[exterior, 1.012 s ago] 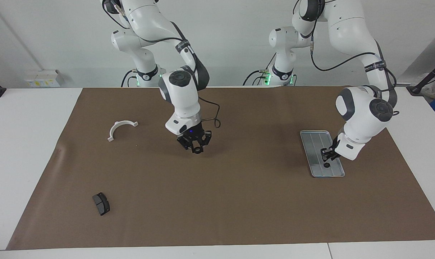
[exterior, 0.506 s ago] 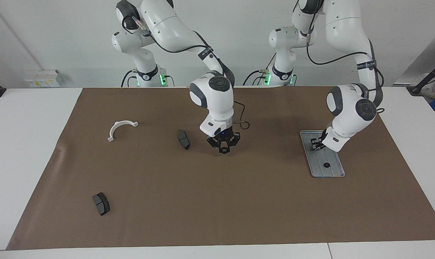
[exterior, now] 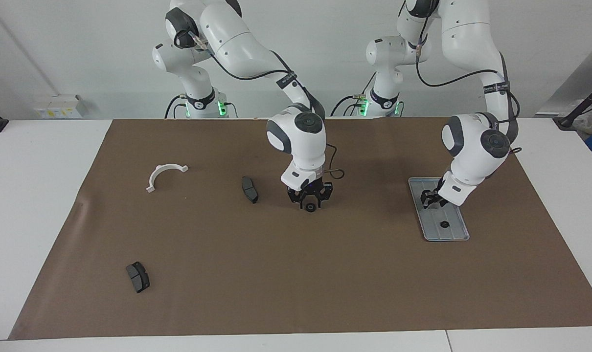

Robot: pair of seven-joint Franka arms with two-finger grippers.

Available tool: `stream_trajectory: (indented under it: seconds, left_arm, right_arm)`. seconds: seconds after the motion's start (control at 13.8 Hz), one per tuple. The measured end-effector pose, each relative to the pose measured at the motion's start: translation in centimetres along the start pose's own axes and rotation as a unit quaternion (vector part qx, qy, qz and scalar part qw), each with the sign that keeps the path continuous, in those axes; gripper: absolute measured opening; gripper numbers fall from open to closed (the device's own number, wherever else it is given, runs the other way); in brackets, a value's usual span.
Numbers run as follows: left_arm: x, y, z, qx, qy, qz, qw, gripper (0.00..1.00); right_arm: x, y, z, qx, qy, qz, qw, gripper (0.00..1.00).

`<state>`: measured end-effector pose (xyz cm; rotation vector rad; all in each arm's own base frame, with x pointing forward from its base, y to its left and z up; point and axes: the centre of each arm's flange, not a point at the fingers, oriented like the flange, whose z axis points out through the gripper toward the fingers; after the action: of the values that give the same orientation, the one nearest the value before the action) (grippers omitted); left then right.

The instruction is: Pick bearing gear from pile to tray

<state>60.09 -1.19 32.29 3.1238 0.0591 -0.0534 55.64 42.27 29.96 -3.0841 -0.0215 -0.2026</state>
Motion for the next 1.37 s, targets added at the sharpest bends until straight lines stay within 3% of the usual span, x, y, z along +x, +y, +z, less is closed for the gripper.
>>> stream_trajectory:
  seconds: [0.14,0.22,0.58,0.79,1.08,1.37]
  left_arm:
    - [1.1,2.4,-1.9,-0.027,0.024,-0.023,0.999,0.66]
    - [1.5,4.8,-3.1,-0.035,0.036,-0.037,0.998,0.66]
    - [-1.1,22.7,-5.6,-0.059,0.055,-0.071,0.994,0.65]
    - [-2.9,31.1,-6.1,-0.071,0.065,-0.068,0.993,0.65]
    - [-4.4,37.2,-3.0,-0.055,0.065,-0.031,0.996,0.65]
    - [-5.1,38.7,-0.4,-0.042,0.063,-0.011,0.997,0.65]
  right_arm:
    - [0.6,0.3,-0.4,0.001,0.005,0.004,1.0,0.96]
    - [1.2,0.8,-0.8,0.002,0.01,0.01,1.0,1.0]
    - [8.1,11.1,-8.8,0.011,0.06,0.097,0.993,1.0]
    - [9.6,18.0,-13.9,0.005,0.079,0.136,0.988,1.0]
    - [9.8,26.1,-18.8,-0.025,0.064,0.136,0.988,1.0]
    - [8.3,31.7,-23.8,-0.028,0.034,0.106,0.993,1.0]
